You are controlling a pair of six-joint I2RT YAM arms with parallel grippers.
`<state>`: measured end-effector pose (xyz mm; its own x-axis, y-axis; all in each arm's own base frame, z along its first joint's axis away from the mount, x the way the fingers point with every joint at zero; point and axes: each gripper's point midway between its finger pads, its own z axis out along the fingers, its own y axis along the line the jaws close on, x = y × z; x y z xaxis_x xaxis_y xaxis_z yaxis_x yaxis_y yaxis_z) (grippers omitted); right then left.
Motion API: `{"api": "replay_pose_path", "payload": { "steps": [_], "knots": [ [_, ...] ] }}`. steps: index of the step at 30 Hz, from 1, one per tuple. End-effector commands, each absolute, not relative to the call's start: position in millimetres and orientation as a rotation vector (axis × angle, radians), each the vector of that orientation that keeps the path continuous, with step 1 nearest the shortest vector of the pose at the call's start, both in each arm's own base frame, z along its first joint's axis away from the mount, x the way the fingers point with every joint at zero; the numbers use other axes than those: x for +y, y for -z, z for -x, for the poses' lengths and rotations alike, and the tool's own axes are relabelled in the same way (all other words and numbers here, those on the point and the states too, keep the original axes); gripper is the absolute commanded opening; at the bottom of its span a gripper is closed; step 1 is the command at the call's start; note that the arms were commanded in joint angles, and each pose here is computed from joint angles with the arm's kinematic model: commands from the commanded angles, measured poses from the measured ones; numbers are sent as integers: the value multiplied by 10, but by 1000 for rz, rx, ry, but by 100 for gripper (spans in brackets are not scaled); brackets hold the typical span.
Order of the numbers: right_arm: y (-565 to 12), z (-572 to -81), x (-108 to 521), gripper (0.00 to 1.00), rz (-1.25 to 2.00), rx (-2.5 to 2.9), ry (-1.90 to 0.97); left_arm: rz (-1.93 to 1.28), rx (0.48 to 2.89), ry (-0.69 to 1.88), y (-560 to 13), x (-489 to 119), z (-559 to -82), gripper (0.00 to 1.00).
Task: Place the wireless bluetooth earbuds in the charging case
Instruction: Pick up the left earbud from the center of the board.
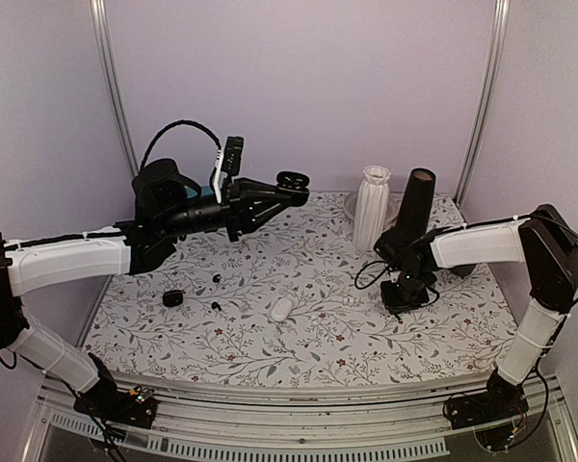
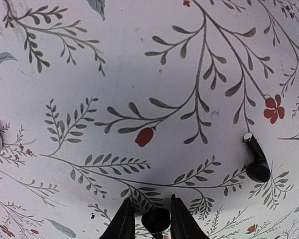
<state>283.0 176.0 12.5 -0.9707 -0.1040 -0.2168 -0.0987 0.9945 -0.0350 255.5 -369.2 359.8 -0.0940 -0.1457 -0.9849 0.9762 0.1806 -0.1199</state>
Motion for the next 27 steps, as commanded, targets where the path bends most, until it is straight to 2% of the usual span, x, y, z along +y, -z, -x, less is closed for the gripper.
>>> {"api": "replay_pose_path", "payload": {
  "steps": [1,27],
  "knots": [
    [-94,-2749,1780,26,183,2950,24,-908,1254,1203,-3643,-3658,-2587,0],
    [-67,-2655,1806,24,193,2965,-41,-903,1262,1217,-3629,-3654,-2576,0]
  ]
}}
